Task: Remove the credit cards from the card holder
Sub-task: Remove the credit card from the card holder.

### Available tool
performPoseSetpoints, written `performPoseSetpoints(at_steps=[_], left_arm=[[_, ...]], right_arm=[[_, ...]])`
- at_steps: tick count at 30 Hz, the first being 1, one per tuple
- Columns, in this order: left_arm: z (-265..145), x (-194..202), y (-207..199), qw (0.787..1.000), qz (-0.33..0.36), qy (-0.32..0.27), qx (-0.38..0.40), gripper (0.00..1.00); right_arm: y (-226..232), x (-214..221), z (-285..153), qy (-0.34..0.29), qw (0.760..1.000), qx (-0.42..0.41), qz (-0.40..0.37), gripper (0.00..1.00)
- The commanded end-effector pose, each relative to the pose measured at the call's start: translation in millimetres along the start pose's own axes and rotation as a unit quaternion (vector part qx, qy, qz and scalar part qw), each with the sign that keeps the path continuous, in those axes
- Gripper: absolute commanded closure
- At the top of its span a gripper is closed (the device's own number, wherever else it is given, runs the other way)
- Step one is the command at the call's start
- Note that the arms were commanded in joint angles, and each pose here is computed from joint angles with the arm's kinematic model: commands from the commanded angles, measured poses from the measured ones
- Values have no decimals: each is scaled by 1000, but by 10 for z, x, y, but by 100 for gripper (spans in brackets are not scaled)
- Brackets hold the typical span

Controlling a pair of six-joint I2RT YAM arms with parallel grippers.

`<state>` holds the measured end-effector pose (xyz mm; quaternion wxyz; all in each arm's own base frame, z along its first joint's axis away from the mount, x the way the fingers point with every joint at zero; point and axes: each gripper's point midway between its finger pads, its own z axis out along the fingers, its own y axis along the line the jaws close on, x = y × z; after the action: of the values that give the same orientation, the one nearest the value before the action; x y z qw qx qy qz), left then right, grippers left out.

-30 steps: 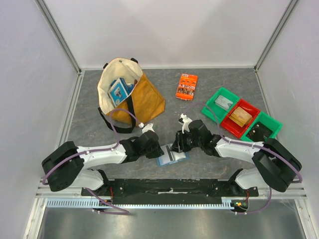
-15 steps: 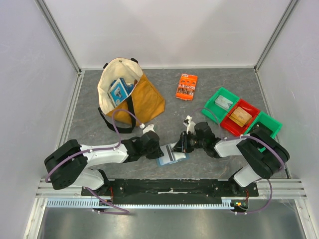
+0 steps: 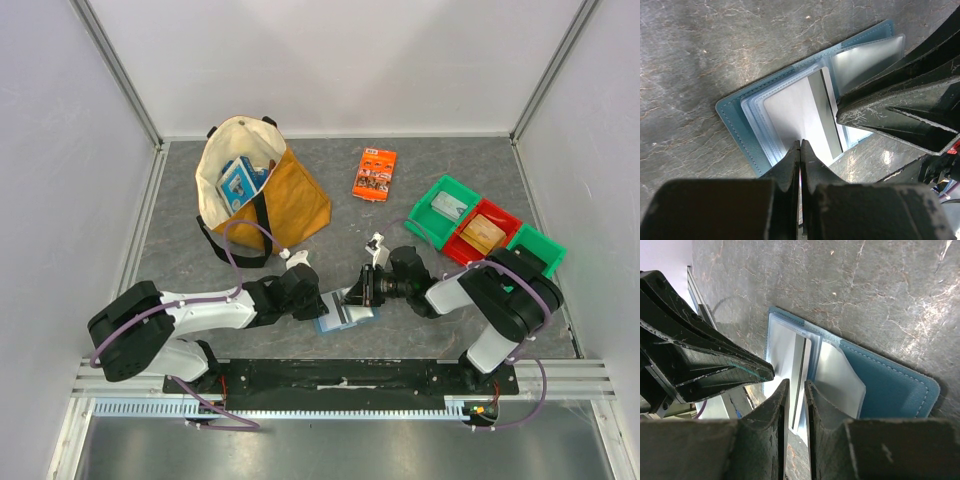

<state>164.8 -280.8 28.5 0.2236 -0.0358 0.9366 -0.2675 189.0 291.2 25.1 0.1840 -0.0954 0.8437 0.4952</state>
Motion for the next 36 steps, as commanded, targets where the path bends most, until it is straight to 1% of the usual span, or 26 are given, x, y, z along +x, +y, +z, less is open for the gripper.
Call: performPoseSetpoints(at_steps=[1,7,12,21,24,28,36], left_arm=[[12,70,185,1000,3,8,-27,98],[-64,9,134,1000,6,0,-24,98],[-146,-80,126,999,11,-17,-25,98],[-63,-15,120,999,30,8,-37,98],[-40,-1,156,998,35,17,-52,98],[-18,37,298,994,47,31,-91,98],[3,110,512,985,75,56,-146,98]], right_arm=[[43,-39,-7,-7,1000,-16,-9,76],[-73,-26,-4,0,1000,14,-12,76],[-82,-21,5,5,1000,15,-14,76],[-32,-3,0,9,1000,1,-16,76],[7,-6,-2,8,1000,-9,-14,76],[60,0,-9,9,1000,-23,-12,79],[106,-22,-43,3,999,-29,-16,82]])
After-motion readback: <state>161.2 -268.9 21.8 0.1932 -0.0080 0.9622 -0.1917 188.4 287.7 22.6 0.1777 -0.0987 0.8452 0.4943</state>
